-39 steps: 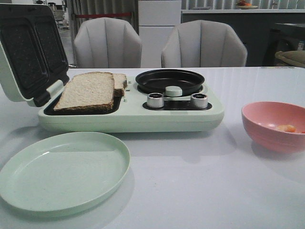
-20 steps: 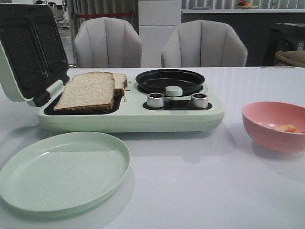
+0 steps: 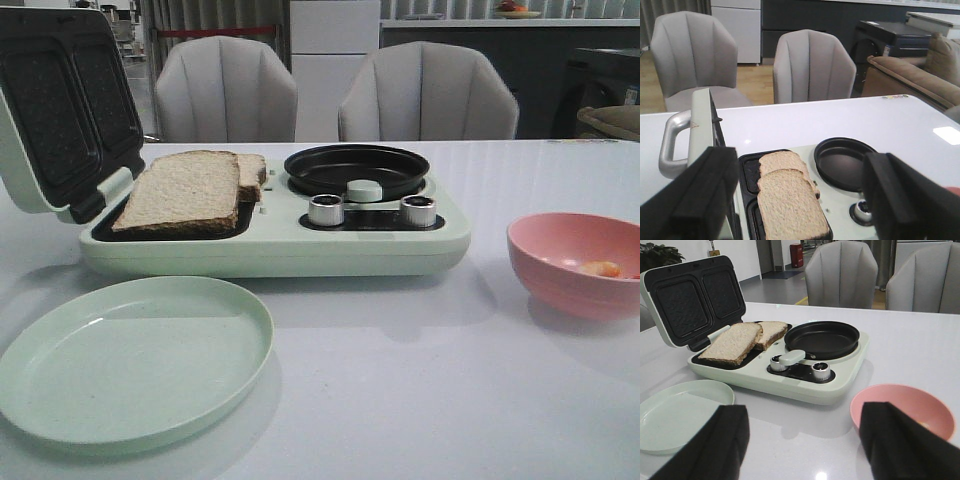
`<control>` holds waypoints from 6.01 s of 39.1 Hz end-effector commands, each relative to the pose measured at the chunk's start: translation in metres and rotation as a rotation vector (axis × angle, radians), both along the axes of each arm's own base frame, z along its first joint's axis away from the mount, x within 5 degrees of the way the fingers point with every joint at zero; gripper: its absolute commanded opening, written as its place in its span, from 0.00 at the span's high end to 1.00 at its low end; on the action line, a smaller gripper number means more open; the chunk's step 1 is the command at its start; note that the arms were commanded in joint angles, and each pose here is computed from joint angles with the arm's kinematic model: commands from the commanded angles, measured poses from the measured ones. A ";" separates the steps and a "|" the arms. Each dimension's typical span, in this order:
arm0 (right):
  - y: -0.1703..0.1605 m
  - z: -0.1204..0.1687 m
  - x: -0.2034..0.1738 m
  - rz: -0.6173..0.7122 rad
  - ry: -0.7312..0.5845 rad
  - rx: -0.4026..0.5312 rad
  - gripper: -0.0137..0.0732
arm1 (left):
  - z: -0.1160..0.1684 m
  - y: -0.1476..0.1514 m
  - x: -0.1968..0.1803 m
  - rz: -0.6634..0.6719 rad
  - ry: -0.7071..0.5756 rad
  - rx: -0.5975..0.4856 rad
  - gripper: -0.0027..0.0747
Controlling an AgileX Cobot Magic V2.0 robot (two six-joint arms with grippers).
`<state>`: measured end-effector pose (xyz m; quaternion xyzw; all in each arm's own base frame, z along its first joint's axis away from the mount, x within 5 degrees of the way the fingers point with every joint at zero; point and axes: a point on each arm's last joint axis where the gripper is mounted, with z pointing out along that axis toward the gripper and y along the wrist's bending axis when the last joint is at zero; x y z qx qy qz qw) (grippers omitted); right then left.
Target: Make breakfast with bread and shrimp
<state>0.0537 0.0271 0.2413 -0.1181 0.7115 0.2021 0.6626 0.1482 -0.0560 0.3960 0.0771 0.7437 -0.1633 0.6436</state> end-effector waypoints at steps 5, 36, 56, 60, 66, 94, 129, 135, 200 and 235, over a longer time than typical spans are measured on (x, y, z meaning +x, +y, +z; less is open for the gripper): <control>-0.001 0.017 0.000 -0.012 -0.096 0.043 0.20 | 0.031 0.009 0.046 0.124 -0.055 -0.186 0.25; -0.001 0.017 0.000 -0.012 -0.096 0.043 0.20 | -0.005 0.098 0.183 0.329 0.387 -0.426 0.45; -0.001 0.017 0.000 -0.012 -0.096 0.043 0.20 | -0.055 0.103 0.237 0.041 0.563 -0.566 0.47; -0.001 0.017 0.000 -0.012 -0.096 0.043 0.20 | -0.056 0.096 0.239 -0.056 0.546 -0.584 0.47; -0.001 0.017 0.000 -0.012 -0.096 0.043 0.20 | -0.054 0.079 0.240 -0.127 0.543 -0.574 0.47; -0.001 0.017 0.000 -0.012 -0.096 0.043 0.20 | -0.088 -0.081 0.237 -0.360 0.592 -0.178 0.76; -0.001 0.016 0.000 -0.012 -0.095 0.042 0.20 | -0.062 -0.096 0.238 -0.383 0.543 0.074 0.19; -0.001 0.016 0.000 -0.012 -0.095 0.042 0.20 | -0.030 -0.076 0.224 -0.249 0.511 0.232 0.19; -0.001 0.016 0.000 -0.012 -0.095 0.042 0.20 | -0.075 0.042 -0.122 -0.001 -0.202 0.093 0.33; 0.001 0.065 0.004 -0.013 -0.153 0.071 0.20 | -0.096 0.043 -0.121 0.010 -0.222 0.084 0.33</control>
